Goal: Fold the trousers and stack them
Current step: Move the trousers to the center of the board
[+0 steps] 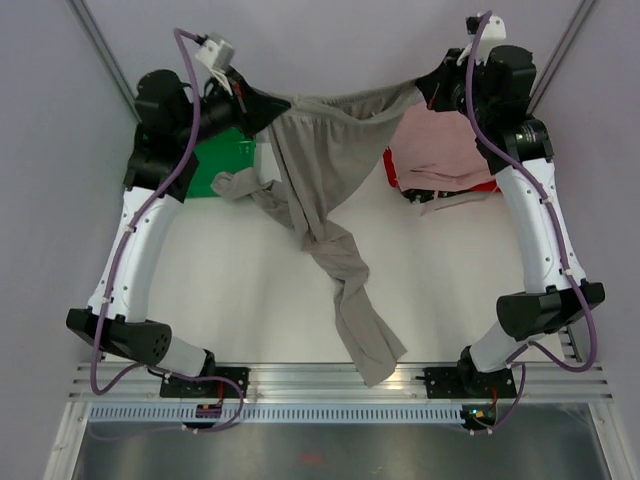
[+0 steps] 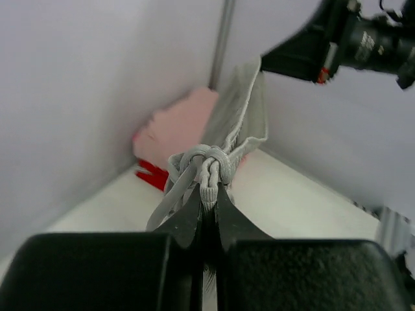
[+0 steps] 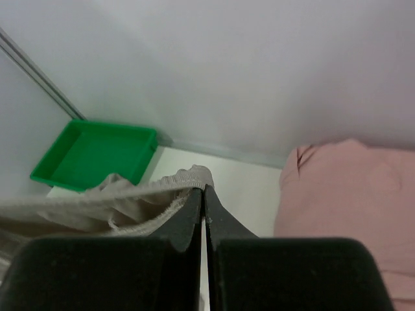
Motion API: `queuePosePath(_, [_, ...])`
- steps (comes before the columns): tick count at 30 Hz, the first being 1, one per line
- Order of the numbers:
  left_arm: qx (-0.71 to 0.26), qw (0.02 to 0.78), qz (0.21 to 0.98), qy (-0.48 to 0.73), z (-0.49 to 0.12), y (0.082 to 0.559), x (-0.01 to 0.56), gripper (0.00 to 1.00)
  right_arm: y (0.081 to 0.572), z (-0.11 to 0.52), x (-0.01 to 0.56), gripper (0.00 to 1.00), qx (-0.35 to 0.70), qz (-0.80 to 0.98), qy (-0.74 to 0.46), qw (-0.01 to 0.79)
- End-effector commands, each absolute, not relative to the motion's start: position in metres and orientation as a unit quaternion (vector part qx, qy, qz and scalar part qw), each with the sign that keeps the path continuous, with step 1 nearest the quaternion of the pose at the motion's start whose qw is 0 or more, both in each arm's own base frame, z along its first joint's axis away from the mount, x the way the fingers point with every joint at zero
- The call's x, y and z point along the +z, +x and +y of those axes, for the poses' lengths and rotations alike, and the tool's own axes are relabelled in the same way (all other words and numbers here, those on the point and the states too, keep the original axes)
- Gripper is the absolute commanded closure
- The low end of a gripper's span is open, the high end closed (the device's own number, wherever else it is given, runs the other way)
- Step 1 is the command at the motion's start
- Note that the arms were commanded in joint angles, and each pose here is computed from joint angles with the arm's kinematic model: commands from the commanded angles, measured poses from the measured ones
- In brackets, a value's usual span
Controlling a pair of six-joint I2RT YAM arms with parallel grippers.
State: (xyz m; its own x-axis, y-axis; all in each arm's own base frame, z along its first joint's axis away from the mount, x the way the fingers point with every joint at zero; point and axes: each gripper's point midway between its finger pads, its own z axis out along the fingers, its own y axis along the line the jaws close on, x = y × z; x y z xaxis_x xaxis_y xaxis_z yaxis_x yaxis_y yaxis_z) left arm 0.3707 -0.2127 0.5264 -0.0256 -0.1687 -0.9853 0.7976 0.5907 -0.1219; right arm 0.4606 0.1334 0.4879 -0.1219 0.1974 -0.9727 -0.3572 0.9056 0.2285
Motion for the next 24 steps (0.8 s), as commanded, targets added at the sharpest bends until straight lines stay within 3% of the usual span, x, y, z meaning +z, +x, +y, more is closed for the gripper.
queuePosePath(1, [-0.429,0.584,0.613,0.316,-0.251,0.322,0.478,0.98,0.463,0.131,0.429,1.00,0.223,0.766,-0.025,0.602])
queuePosePath(5, [-0.333,0.503,0.692,0.396,-0.276,0.297,0.349,0.98,0.451,0.145,0.371,1.00,0.262,0.793,-0.023,0.549])
queuePosePath(13, [-0.367,0.416,0.747,0.366,-0.274,0.256,0.237,0.97,0.406,0.140,0.235,1.00,0.247,0.856,-0.020,0.454])
queuePosePath(16, [-0.367,0.401,0.760,0.356,-0.273,0.253,0.231,0.69,0.393,0.133,0.200,1.00,0.225,0.879,-0.019,0.420])
queuePosePath(17, [-0.364,0.400,0.761,0.359,-0.272,0.254,0.232,0.34,0.391,0.134,0.194,1.00,0.221,0.883,-0.024,0.413])
queuePosePath(18, [-0.359,0.397,0.766,0.356,-0.271,0.255,0.232,0.23,0.388,0.135,0.189,1.00,0.218,0.887,-0.027,0.407])
queuePosePath(22, [-0.339,0.423,0.763,0.352,-0.272,0.271,0.245,0.06,0.389,0.142,0.180,1.00,0.218,0.888,-0.046,0.401])
queuePosePath(24, [-0.333,0.439,0.758,0.349,-0.274,0.281,0.259,0.03,0.390,0.146,0.174,1.00,0.222,0.892,-0.047,0.392])
